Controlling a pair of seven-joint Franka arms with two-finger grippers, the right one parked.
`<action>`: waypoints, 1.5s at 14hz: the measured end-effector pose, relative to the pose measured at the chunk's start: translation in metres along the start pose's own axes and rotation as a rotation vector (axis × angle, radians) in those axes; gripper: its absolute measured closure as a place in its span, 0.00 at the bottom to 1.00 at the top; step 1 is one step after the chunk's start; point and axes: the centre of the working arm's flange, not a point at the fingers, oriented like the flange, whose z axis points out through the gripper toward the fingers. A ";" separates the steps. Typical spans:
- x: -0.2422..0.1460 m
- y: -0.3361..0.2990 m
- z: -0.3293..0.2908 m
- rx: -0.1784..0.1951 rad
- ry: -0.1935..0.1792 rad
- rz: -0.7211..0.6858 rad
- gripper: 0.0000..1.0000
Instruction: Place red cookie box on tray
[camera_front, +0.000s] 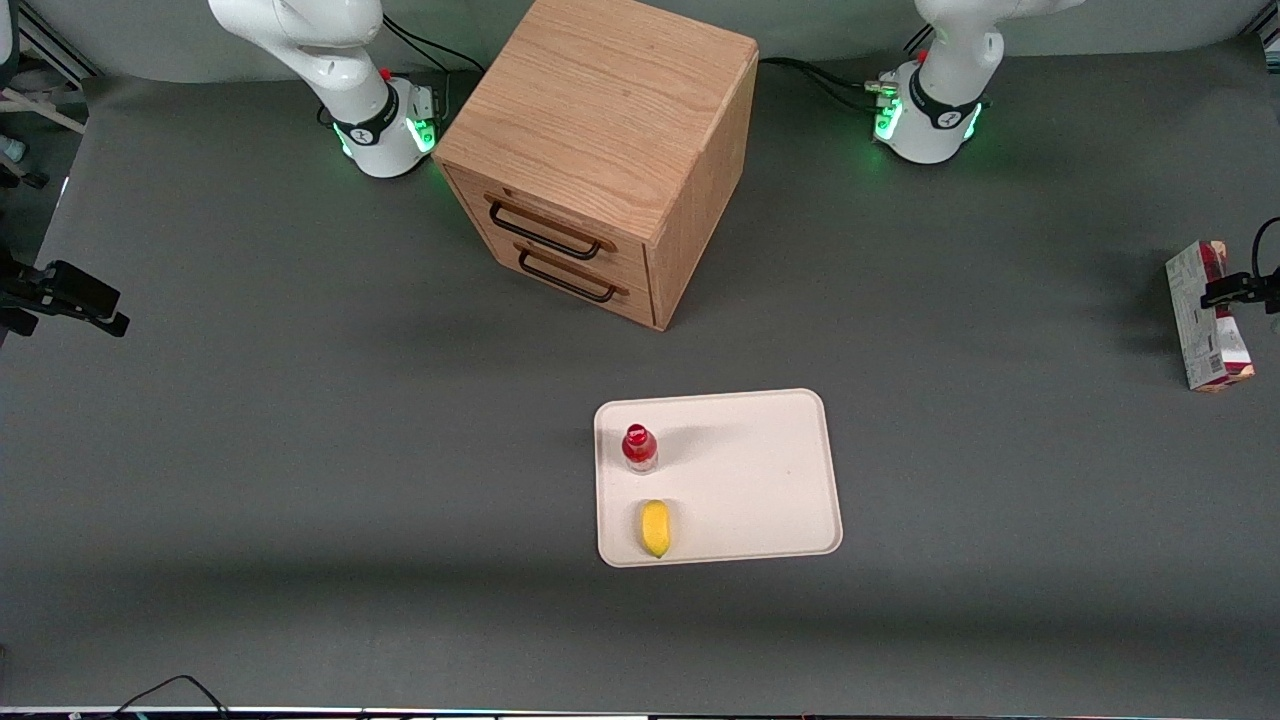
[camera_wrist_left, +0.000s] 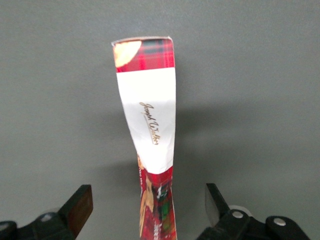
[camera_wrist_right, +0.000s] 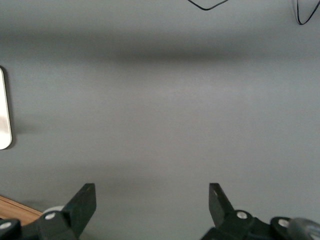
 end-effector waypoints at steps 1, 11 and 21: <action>-0.002 0.001 0.006 -0.010 0.019 0.002 0.00; -0.001 -0.006 0.030 -0.013 0.070 0.020 0.93; 0.069 -0.020 -0.160 -0.166 0.028 0.097 0.95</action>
